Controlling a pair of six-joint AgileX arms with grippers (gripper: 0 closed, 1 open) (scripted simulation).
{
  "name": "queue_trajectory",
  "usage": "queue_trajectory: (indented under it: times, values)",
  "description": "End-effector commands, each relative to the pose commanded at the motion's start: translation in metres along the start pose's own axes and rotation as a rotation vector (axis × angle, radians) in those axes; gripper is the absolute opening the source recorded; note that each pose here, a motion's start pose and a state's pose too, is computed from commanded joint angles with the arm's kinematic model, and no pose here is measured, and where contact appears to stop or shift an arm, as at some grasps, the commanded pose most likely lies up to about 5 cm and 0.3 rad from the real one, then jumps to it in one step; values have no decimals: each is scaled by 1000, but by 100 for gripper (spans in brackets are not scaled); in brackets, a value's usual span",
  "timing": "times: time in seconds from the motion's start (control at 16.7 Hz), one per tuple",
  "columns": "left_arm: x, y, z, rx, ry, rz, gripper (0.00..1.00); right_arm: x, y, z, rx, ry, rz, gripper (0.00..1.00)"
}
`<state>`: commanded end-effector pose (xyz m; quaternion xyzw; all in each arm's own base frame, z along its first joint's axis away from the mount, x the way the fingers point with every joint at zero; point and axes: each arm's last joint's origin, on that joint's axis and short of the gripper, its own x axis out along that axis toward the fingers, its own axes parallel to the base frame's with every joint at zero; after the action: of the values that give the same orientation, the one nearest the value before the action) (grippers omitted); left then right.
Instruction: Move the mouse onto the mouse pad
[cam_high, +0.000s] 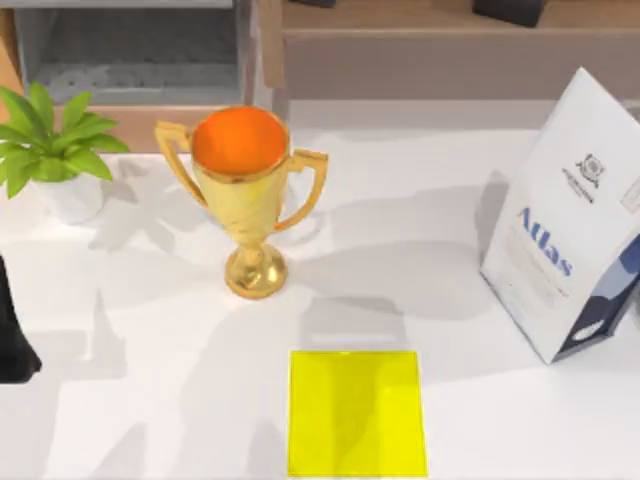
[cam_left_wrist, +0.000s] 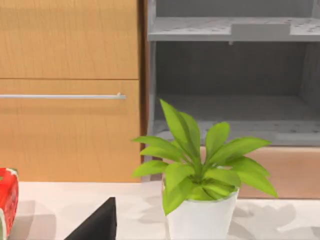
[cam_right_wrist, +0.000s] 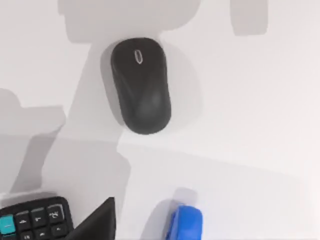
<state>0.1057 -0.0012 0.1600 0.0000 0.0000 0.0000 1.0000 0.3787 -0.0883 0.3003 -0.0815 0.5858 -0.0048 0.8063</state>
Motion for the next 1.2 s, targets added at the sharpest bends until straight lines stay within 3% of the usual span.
queue_trajectory:
  times: [0.24, 0.48, 0.96, 1.2]
  values:
    - [0, 0, 0, 0, 0, 0, 100, 69, 1, 39, -101, 174, 91, 100]
    - [0, 0, 0, 0, 0, 0, 100, 112, 12, 50, -172, 277, 155, 100]
    - [0, 0, 0, 0, 0, 0, 100, 123, 13, 49, -180, 294, 165, 100]
    - [0, 0, 0, 0, 0, 0, 100, 163, 19, 40, -182, 290, 164, 100]
